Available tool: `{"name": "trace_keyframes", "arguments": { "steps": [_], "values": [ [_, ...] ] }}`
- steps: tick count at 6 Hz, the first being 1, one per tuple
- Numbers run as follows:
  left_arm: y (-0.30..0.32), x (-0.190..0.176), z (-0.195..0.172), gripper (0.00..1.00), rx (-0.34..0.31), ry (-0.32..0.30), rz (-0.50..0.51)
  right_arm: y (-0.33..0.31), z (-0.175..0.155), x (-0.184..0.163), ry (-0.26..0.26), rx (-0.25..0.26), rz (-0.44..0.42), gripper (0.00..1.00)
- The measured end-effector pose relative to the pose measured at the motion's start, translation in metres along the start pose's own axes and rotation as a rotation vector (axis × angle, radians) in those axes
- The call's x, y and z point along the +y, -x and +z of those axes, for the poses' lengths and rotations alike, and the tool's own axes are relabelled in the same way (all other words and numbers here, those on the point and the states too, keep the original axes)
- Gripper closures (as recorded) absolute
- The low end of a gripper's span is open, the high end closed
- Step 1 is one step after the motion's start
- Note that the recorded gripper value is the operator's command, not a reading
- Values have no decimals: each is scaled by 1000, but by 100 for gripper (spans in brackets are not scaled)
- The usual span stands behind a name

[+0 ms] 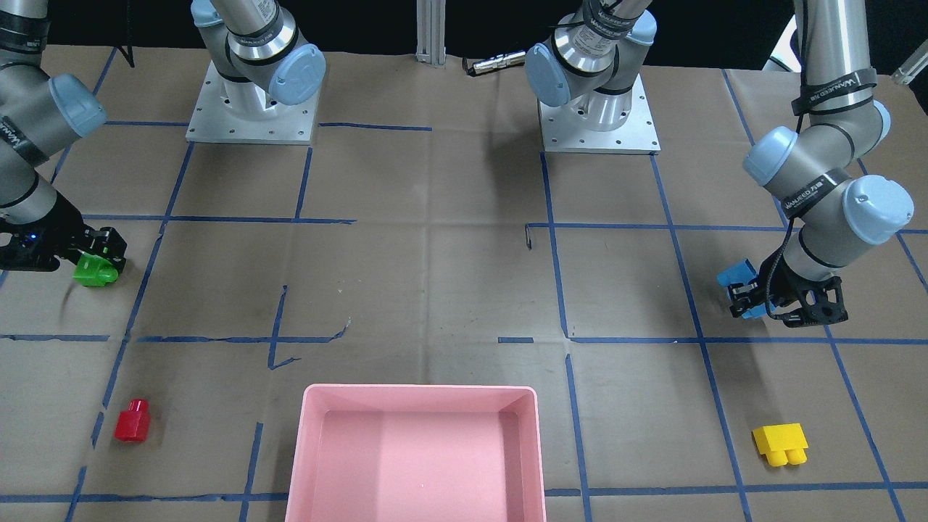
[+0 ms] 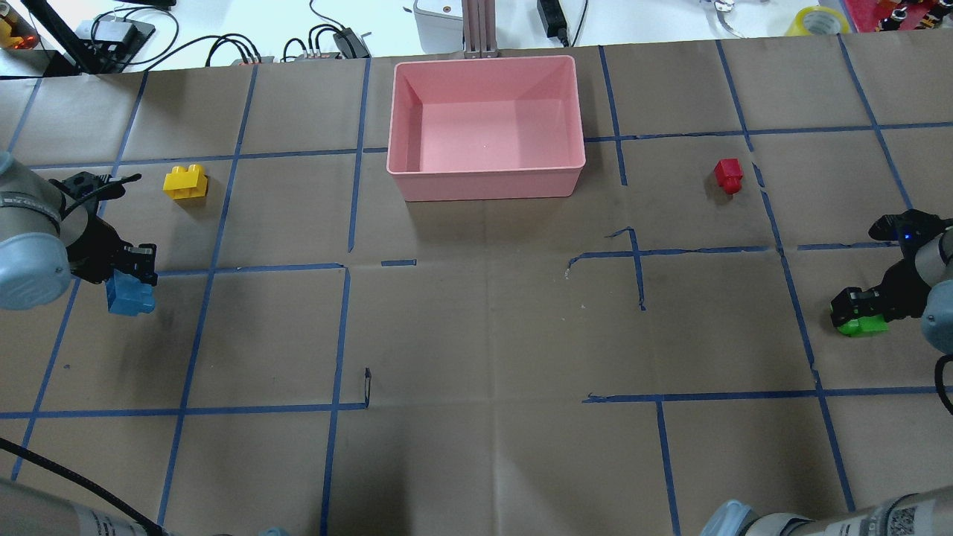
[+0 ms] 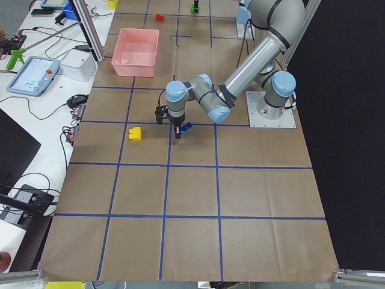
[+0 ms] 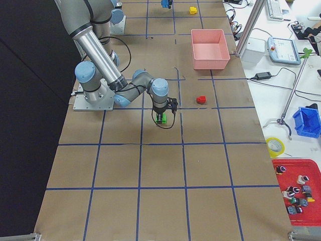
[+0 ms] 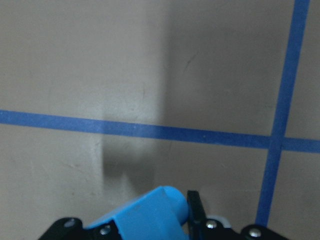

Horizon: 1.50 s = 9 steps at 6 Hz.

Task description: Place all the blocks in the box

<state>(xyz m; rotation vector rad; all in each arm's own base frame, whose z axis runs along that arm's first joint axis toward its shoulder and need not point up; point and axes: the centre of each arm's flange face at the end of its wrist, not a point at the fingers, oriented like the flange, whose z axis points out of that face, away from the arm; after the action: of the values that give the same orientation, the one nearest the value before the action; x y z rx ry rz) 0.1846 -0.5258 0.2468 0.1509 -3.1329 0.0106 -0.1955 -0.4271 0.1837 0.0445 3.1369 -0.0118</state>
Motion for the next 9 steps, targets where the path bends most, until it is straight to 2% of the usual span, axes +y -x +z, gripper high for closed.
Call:
{"name": "trace_keyframes", "arguments": {
  "steps": [2,3,4,5,7,9],
  "values": [
    [13,-36,-93,100,46,38,-3,-14,-55,-16,-68,83,0,88],
    [9,-54,-116,100,79,22,-14,-17,-93,-22,-87,108,-3,90],
    [-15,-78,-132,100,97,-8,-16,-16,-136,-27,-84,102,-9,92],
    [-62,-112,-148,100,98,-44,-13,-10,-176,-35,-87,85,-26,94],
    [-188,-176,-171,100,97,-89,-35,29,-224,-63,-150,68,-119,96],
    [-341,-195,-172,100,120,-103,-64,90,-249,-89,-231,35,-232,96]
  ]
}}
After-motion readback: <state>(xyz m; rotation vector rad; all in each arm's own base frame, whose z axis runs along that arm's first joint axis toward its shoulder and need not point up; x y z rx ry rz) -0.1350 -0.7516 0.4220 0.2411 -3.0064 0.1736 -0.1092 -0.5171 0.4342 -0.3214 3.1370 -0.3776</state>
